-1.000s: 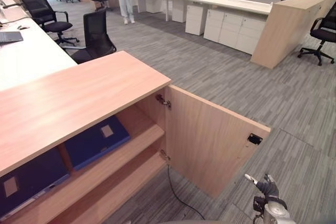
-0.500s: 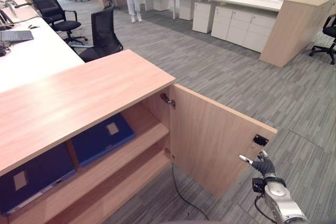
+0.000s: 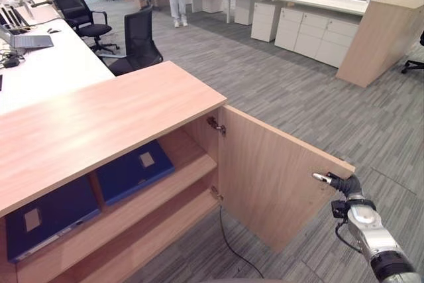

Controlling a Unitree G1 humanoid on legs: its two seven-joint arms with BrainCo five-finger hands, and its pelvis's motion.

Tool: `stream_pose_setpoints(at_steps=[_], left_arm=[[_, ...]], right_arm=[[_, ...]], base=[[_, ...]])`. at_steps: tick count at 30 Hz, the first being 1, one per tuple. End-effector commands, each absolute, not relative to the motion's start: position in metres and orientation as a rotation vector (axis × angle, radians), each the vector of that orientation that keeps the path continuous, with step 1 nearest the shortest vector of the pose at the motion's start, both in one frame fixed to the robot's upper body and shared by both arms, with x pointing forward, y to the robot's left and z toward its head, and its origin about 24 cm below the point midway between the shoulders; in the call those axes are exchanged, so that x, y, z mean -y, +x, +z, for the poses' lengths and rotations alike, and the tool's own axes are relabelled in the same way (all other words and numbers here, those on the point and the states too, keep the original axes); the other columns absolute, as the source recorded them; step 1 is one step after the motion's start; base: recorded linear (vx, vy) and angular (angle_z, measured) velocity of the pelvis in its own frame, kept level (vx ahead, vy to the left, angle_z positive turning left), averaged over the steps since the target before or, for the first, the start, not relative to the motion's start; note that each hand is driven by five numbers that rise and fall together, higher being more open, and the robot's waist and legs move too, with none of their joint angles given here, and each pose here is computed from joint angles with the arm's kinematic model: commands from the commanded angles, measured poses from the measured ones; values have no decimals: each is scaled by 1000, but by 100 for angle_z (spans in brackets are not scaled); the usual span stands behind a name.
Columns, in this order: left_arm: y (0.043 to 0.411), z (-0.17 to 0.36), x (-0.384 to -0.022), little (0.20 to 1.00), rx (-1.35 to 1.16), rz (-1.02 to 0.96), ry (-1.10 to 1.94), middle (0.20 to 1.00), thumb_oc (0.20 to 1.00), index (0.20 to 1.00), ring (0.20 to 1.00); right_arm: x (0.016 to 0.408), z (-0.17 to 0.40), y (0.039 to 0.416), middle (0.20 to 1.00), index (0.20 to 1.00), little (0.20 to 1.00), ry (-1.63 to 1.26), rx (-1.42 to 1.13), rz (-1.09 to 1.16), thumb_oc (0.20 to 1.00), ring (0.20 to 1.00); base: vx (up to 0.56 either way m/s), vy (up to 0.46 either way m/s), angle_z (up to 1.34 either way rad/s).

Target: Put the empty folder in the office cabinet

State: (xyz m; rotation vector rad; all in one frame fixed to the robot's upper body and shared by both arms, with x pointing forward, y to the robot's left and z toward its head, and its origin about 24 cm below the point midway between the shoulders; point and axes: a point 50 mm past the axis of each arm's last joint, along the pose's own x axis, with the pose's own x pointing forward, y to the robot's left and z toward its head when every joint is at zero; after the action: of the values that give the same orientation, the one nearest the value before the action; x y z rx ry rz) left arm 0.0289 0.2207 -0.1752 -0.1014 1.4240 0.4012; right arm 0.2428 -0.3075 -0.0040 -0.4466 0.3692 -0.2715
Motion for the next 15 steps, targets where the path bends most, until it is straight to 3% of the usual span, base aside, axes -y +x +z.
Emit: stream_pose_setpoints(at_steps=[1, 7, 11, 15], left_arm=[[27, -177, -211, 1000, -1455, 363, -117, 1000, 1000, 1000, 1000], [22, -178, -207, 1000, -1452, 363, -163, 1000, 1000, 1000, 1000], [45, -173, -223, 1000, -1341, 392, -210, 1000, 1000, 1000, 1000], [59, -173, -205, 1000, -1266, 281, -243, 1000, 1000, 1000, 1000]], right_arm=[[246, 36, 291, 1000, 1000, 1000, -299, -105, -21, 1000, 1000], [137, 30, 277, 1000, 1000, 1000, -32, -61, 442, 1000, 1000], [118, 13, 258, 1000, 1000, 1000, -21, -144, 572, 1000, 1000], [82, -8, 236, 1000, 1000, 1000, 4, -235, 730, 1000, 1000]], base=[[0, 0, 0], [-9, 8, -12], [-11, 36, -12], [-7, 52, -24]])
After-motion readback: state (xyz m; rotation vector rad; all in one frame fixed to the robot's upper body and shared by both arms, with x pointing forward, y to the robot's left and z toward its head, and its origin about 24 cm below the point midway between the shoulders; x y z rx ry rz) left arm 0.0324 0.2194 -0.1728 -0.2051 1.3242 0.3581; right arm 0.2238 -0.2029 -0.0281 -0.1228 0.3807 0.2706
